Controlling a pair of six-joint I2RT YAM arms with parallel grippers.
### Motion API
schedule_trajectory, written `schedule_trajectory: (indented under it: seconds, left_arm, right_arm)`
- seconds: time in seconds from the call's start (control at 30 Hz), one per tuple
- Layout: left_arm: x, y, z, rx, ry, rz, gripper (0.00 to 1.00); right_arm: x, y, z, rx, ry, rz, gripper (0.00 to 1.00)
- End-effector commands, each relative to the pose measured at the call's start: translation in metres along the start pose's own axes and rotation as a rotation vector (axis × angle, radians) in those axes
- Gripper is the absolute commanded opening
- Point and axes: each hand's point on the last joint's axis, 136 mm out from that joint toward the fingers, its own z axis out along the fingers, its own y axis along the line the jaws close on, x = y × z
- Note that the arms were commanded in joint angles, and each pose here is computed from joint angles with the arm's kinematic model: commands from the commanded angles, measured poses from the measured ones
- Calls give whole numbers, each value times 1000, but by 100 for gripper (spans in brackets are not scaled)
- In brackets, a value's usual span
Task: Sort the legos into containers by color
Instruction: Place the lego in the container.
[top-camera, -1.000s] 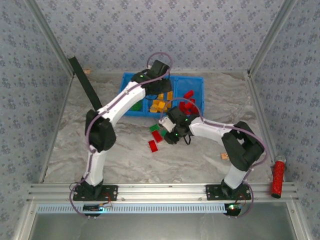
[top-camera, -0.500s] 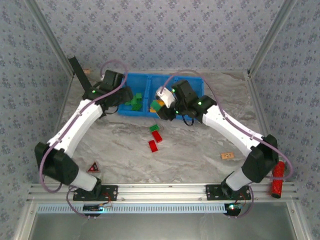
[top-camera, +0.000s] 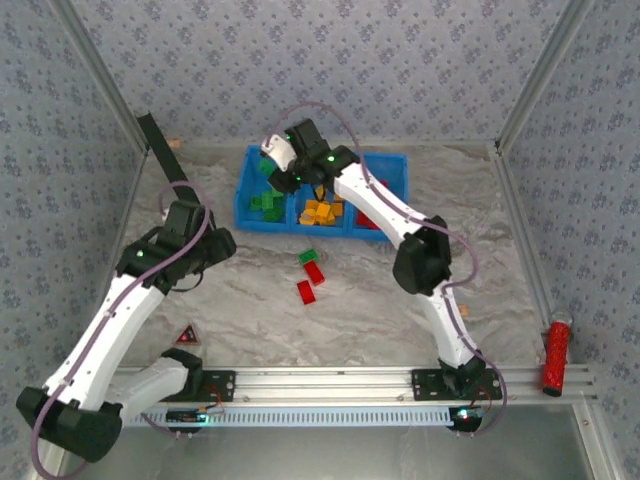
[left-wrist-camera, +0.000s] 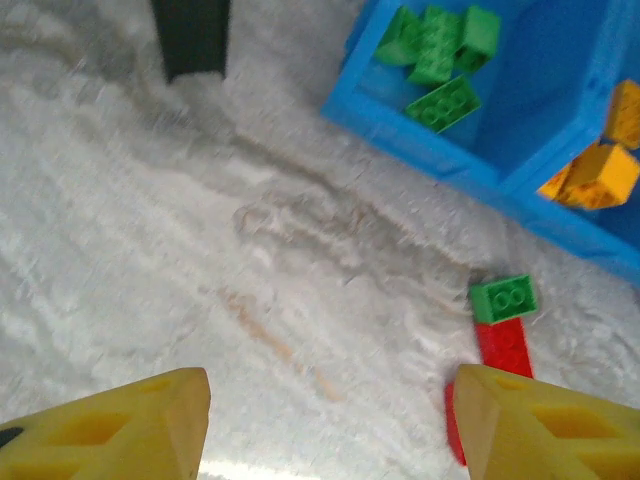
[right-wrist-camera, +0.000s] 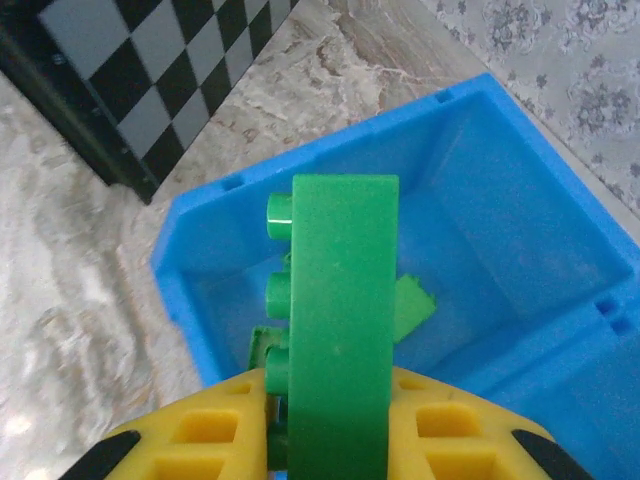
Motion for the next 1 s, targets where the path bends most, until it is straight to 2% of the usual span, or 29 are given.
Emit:
schedule_trajectory:
  seconds: [0.0,0.27,0.6,0.77,0.97]
  left_arm:
    - [13,18,-11,-36,31,-31,66]
    - [19,30,-32,-51,45,-29,67]
    - [33,29,-31,-22,94,-63,68]
    - [40,23,-20,6,125,-86,69]
    - [42,7,0,39,136,-70,71]
  right_arm:
    - [1,-5,20,36,31,-54,24]
    - [28,-11,71,138,107,-232,25]
    - [66,6,110,177,232,-442,31]
    - [65,6,106,194,241,-463,38]
    - [26,12,70,189,157,-433,41]
